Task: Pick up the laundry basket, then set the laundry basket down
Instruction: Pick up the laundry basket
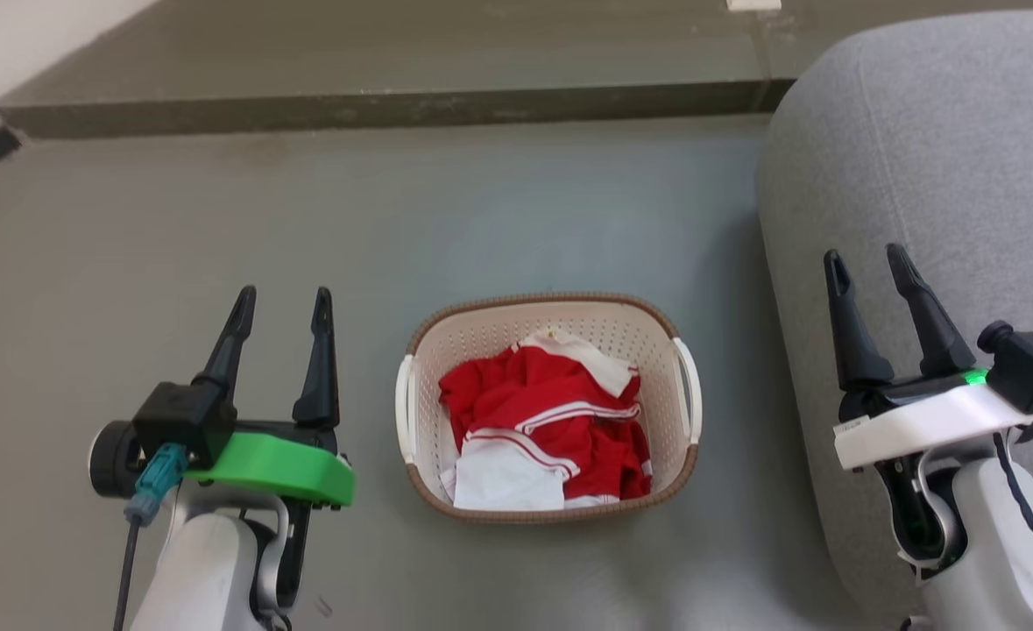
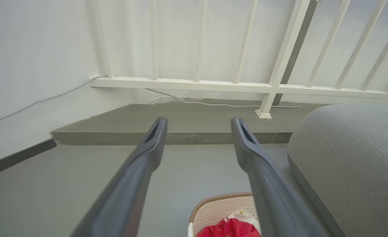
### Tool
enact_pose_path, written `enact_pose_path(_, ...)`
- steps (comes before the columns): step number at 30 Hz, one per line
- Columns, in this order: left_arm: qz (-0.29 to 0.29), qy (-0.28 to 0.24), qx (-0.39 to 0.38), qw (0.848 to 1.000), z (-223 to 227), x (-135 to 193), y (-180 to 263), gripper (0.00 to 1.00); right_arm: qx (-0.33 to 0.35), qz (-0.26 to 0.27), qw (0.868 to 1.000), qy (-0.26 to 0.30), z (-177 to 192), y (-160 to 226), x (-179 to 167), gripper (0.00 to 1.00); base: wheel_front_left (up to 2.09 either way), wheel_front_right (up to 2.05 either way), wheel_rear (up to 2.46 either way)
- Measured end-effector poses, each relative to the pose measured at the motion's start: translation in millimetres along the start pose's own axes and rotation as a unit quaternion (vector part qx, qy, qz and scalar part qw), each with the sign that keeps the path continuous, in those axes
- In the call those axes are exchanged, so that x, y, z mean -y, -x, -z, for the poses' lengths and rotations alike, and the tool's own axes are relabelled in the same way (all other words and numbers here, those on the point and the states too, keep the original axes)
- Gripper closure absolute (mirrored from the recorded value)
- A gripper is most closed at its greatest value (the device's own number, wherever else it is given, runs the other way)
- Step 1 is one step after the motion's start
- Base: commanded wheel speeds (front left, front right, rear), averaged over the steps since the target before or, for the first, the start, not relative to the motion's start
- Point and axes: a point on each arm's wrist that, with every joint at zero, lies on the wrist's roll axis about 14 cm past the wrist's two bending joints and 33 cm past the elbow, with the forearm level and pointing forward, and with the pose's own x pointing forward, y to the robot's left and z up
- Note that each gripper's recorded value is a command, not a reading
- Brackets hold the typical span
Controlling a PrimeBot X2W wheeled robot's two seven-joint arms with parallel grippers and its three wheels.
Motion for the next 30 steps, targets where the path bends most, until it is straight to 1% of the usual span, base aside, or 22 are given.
enact_pose_path(4,-0.002,0.006,-0.013,1.000,14,-3,-15,0.00,-0.018,0.009,1.000,-0.012,16,-12,8,0.00,0.00,0.00,0.00)
enact_pose_path(8,-0.004,0.009,-0.031,0.999,31,-7,-24,0.00,-0.036,0.014,0.999,-0.012,31,-23,15,0.00,0.00,0.00,0.00)
enact_pose_path(13,-0.008,0.014,-0.058,0.998,56,-13,-36,0.00,-0.074,0.030,0.997,-0.018,60,-32,29,0.00,0.00,0.00,0.00)
enact_pose_path(17,-0.006,0.017,-0.085,0.996,79,-15,-44,0.00,-0.110,0.043,0.993,-0.025,89,-34,40,0.00,0.00,0.00,0.00)
enact_pose_path(23,-0.014,0.023,-0.125,0.992,114,-25,-51,0.00,-0.157,0.040,0.986,-0.036,127,-44,39,0.00,0.00,0.00,0.00)
enact_pose_path(30,-0.020,0.031,-0.163,0.986,148,-33,-59,0.00,-0.216,0.046,0.974,-0.038,173,-44,47,0.00,0.00,0.00,0.00)
